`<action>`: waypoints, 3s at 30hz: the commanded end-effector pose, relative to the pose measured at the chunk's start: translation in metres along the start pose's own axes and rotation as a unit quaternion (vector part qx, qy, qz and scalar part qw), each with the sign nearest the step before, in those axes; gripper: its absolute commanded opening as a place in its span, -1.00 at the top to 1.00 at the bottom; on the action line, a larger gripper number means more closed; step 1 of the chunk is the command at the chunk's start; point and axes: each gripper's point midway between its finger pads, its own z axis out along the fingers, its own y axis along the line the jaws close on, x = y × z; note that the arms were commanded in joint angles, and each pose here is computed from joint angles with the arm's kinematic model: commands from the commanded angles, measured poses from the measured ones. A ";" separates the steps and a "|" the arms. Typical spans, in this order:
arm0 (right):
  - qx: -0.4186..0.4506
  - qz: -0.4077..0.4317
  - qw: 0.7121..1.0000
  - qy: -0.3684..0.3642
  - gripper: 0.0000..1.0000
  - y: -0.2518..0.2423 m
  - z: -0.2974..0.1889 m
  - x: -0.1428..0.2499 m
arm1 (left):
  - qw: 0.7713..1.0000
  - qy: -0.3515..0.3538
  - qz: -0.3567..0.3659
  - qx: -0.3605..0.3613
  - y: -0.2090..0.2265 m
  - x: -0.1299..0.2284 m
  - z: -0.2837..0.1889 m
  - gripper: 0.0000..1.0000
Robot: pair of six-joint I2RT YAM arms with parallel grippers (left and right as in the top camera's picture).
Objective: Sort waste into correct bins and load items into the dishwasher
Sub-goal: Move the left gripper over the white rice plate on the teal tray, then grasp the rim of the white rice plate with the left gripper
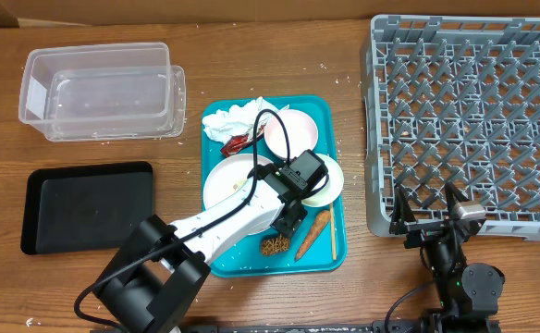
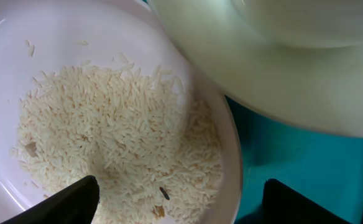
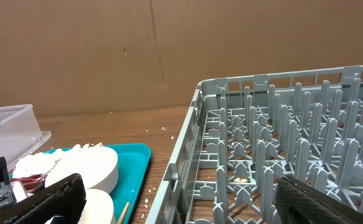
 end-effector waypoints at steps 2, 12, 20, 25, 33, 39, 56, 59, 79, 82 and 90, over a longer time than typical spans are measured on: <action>0.002 0.000 1.000 -0.001 -1.00 -0.001 0.000 0.002 | 1.000 0.026 0.013 -0.008 0.001 0.009 0.014 -0.63; 0.002 0.000 1.000 -0.001 -1.00 -0.001 0.000 0.002 | 0.998 0.064 0.014 0.018 -0.006 0.027 0.011 -0.55; 0.002 0.000 1.000 -0.001 -1.00 -0.001 0.000 0.002 | 1.000 0.016 -0.001 0.022 -0.004 0.006 -0.005 -0.62; 0.002 0.000 1.000 -0.001 -1.00 -0.001 0.000 0.002 | 0.999 -0.034 -0.011 0.025 0.001 -0.008 -0.031 -0.61; 0.002 0.000 1.000 -0.001 -1.00 -0.001 0.000 0.002 | 0.998 -0.050 -0.024 0.025 0.008 -0.004 -0.054 -0.65; 0.002 0.000 1.000 -0.001 -1.00 -0.001 0.000 0.002 | 0.999 -0.029 -0.022 0.020 0.012 0.008 -0.055 -0.44; 0.002 0.000 1.000 -0.001 -1.00 -0.001 0.000 0.002 | 0.999 0.020 -0.047 0.020 0.021 0.042 -0.010 -0.37; 0.002 0.000 1.000 -0.001 -1.00 -0.001 0.000 0.002 | 0.998 0.023 -0.043 0.031 0.016 0.045 -0.007 -0.37; 0.002 0.000 1.000 -0.001 -1.00 -0.001 0.000 0.002 | 0.999 0.017 0.002 0.045 0.010 0.052 0.007 -0.41; 0.002 0.000 1.000 -0.001 -1.00 -0.001 0.000 0.002 | 0.999 0.022 0.003 0.044 0.010 0.057 0.010 -0.39; 0.002 0.000 1.000 -0.001 -1.00 -0.001 0.000 0.002 | 0.999 0.022 0.000 0.043 0.010 0.062 0.017 -0.10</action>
